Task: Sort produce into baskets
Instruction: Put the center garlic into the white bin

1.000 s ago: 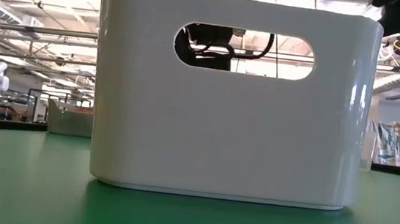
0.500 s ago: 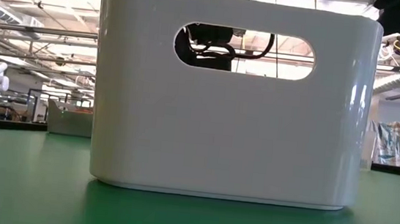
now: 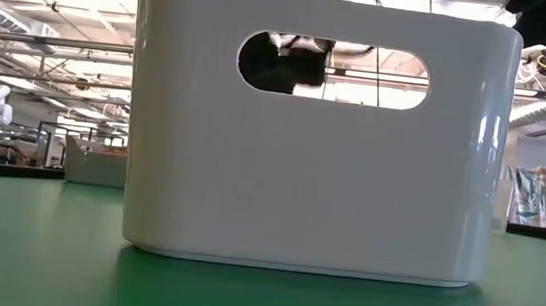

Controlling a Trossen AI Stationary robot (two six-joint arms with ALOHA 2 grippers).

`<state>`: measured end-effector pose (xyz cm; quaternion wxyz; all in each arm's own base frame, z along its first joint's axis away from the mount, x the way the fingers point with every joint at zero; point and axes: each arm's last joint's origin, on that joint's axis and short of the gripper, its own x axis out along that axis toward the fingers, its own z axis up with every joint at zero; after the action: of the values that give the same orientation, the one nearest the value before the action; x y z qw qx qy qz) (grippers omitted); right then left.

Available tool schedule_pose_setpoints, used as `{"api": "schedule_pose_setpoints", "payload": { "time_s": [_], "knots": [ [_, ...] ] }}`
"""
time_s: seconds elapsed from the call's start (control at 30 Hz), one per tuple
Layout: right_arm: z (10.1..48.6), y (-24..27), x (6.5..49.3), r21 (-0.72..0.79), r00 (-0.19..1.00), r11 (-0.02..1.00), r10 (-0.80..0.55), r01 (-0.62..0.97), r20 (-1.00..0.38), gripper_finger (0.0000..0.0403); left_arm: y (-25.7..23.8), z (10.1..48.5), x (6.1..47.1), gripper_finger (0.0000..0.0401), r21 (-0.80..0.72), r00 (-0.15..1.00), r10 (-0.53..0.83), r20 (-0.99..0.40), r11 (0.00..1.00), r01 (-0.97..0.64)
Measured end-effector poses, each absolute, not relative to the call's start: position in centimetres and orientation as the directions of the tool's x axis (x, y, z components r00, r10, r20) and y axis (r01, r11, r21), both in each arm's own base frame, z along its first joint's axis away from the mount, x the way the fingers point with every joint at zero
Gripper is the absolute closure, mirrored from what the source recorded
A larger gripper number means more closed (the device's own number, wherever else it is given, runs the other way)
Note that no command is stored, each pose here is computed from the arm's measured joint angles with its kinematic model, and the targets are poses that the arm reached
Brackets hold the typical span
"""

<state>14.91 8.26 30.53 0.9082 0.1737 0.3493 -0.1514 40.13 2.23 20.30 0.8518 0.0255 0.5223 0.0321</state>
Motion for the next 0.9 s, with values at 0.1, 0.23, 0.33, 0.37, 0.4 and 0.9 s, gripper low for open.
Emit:
{"api": "schedule_pose_setpoints", "payload": {
  "time_s": [0.1,0.23,0.33,0.37,0.4,0.9],
  "knots": [
    [30.6,8.2,14.9,0.175,0.714,0.908,-0.168,0.381,-0.68,0.009,1.4,23.0,40.7,0.0391,0.054,0.465,0.072,-0.882,0.997,-0.053],
    [30.6,8.1,14.9,0.122,0.72,0.922,-0.198,0.366,-0.665,0.009,-0.6,26.5,41.1,0.0391,-0.011,0.488,0.04,-0.872,0.995,-0.101],
    [30.6,8.1,14.9,0.09,0.721,0.935,-0.199,0.342,-0.664,0.009,-3.0,27.8,41.2,0.0391,-0.111,0.509,-0.051,-0.859,0.99,-0.088],
    [30.6,8.1,14.9,0.081,0.721,0.939,-0.199,0.334,-0.664,0.009,-4.0,27.9,41.2,0.0391,-0.14,0.51,-0.077,-0.857,0.987,-0.085],
    [30.6,8.1,14.9,0.073,0.721,0.942,-0.199,0.327,-0.664,0.009,-4.9,28.0,41.1,0.0391,-0.169,0.51,-0.102,-0.854,0.982,-0.087],
    [30.7,8.2,15.1,-0.038,0.734,0.975,-0.19,0.219,-0.652,0.009,-14.6,27.7,39.2,0.039,-0.213,0.549,-0.115,-0.828,0.97,-0.118]
  ]
}}
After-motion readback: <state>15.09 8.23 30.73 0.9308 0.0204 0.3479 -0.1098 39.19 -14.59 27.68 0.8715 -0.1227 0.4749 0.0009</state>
